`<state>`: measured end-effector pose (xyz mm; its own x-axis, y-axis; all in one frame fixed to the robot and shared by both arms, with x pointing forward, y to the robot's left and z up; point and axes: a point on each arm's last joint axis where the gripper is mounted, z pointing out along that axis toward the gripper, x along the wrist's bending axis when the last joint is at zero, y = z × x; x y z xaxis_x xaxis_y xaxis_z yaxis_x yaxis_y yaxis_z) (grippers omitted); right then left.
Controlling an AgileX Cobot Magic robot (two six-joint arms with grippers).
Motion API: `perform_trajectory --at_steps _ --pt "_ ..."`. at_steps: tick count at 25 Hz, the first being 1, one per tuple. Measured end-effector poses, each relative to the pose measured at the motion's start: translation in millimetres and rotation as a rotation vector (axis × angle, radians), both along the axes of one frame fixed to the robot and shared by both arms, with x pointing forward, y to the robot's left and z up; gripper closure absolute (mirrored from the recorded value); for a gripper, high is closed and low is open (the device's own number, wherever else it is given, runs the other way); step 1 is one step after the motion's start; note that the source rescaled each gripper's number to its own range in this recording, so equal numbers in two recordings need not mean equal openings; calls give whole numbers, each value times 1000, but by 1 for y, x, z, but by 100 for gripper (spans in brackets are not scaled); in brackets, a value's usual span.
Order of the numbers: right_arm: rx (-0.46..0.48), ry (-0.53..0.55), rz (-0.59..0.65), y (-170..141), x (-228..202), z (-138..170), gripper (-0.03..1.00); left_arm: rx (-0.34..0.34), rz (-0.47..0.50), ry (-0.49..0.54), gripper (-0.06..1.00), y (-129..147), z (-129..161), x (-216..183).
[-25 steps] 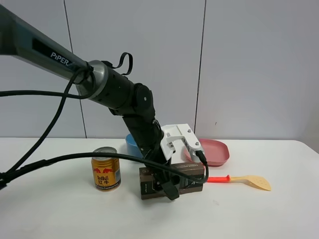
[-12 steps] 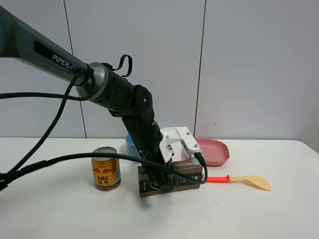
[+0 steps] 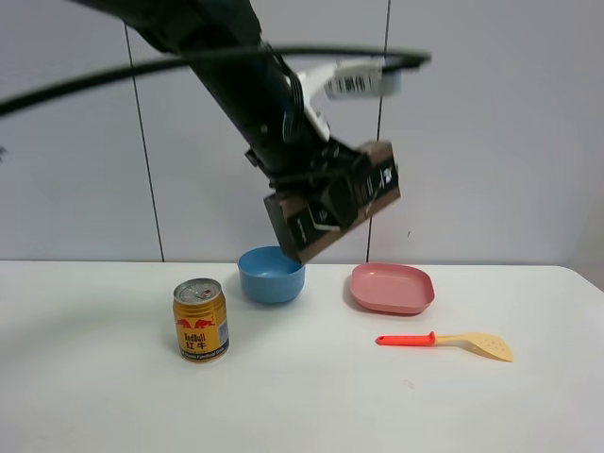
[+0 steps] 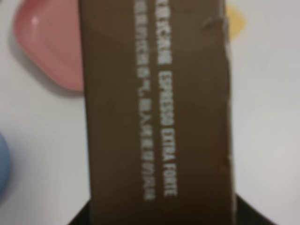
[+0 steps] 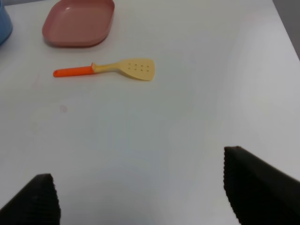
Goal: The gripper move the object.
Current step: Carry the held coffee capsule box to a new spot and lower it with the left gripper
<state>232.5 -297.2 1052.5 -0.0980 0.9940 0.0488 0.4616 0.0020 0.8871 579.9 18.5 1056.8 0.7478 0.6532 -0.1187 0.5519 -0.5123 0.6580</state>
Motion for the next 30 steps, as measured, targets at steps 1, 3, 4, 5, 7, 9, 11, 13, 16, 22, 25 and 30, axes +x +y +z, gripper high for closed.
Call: perform_trajectory --at_steps 1,3,4,5,7,9,11,13,16,22,25,30 --pt "0 0 0 0 0 0 -3 -23 54 10 92 4 12 -3" --pt "0 0 0 0 0 0 -3 -32 143 9 92 15 33 -10" --pt "0 0 0 0 0 0 -3 -22 197 0 92 21 39 -11" --pt "0 0 0 0 0 0 -3 -4 254 -6 92 27 44 -11" --pt "0 0 0 0 0 0 -3 32 369 -29 92 43 51 -7" --pt "0 0 0 0 0 0 -3 75 470 -58 92 58 53 0" --pt "0 0 0 0 0 0 -3 95 536 -72 92 73 53 10" --pt "0 0 0 0 0 0 -3 95 579 -84 92 86 54 18" --pt "0 0 0 0 0 0 -3 70 648 -97 92 108 53 33" --pt "0 0 0 0 0 0 -3 120 734 -82 92 149 30 63" --pt "0 0 0 0 0 0 -3 157 722 -32 92 163 8 77" --pt "0 0 0 0 0 0 -3 215 653 56 92 176 -38 96"
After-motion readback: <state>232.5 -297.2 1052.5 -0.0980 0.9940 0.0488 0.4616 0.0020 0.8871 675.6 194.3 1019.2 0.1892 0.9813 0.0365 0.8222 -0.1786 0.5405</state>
